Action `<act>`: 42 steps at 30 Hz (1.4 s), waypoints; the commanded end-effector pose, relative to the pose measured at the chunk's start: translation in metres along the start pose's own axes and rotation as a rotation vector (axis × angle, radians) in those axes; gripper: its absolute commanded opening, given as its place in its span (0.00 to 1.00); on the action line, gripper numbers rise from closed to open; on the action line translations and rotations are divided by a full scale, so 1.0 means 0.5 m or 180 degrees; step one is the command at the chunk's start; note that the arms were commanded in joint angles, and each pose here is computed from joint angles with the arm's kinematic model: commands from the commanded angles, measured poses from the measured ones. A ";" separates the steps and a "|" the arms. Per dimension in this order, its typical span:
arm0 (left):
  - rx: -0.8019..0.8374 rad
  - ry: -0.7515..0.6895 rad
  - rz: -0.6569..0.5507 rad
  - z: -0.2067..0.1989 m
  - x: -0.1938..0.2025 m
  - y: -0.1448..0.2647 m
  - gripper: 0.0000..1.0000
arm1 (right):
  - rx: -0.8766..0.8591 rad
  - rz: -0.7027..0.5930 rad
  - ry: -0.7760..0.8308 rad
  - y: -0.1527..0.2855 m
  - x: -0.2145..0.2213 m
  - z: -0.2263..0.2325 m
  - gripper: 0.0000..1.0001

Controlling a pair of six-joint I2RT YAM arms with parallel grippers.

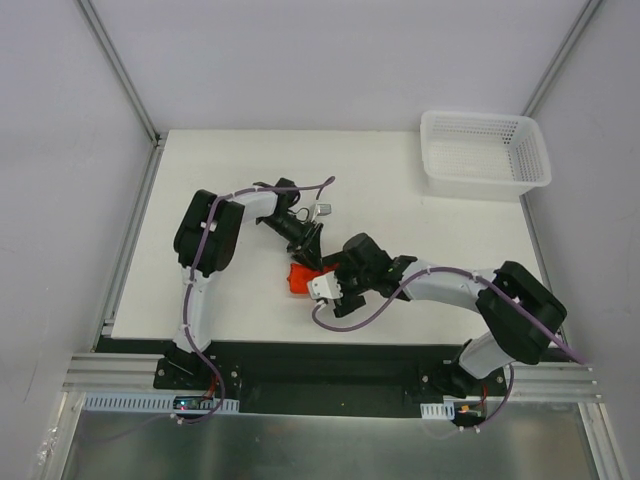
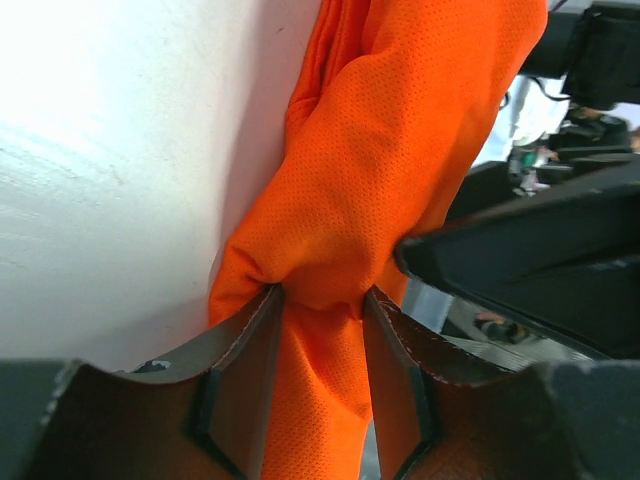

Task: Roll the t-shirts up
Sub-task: Pick up the T-shirt from the center of the board.

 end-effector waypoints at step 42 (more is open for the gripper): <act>-0.1210 -0.0667 -0.0847 -0.083 -0.003 0.311 0.43 | -0.0210 0.0726 -0.0996 0.131 0.030 -0.169 0.01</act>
Point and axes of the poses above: each gripper's point midway between its finger pads, its own y axis back along the fingers, its own z axis along the line the jaws close on, x = y × z, the point moved 9 cm from there along y, back along the fingers, and after that the axes turned 8 degrees about -y, right-handed, at the moved point
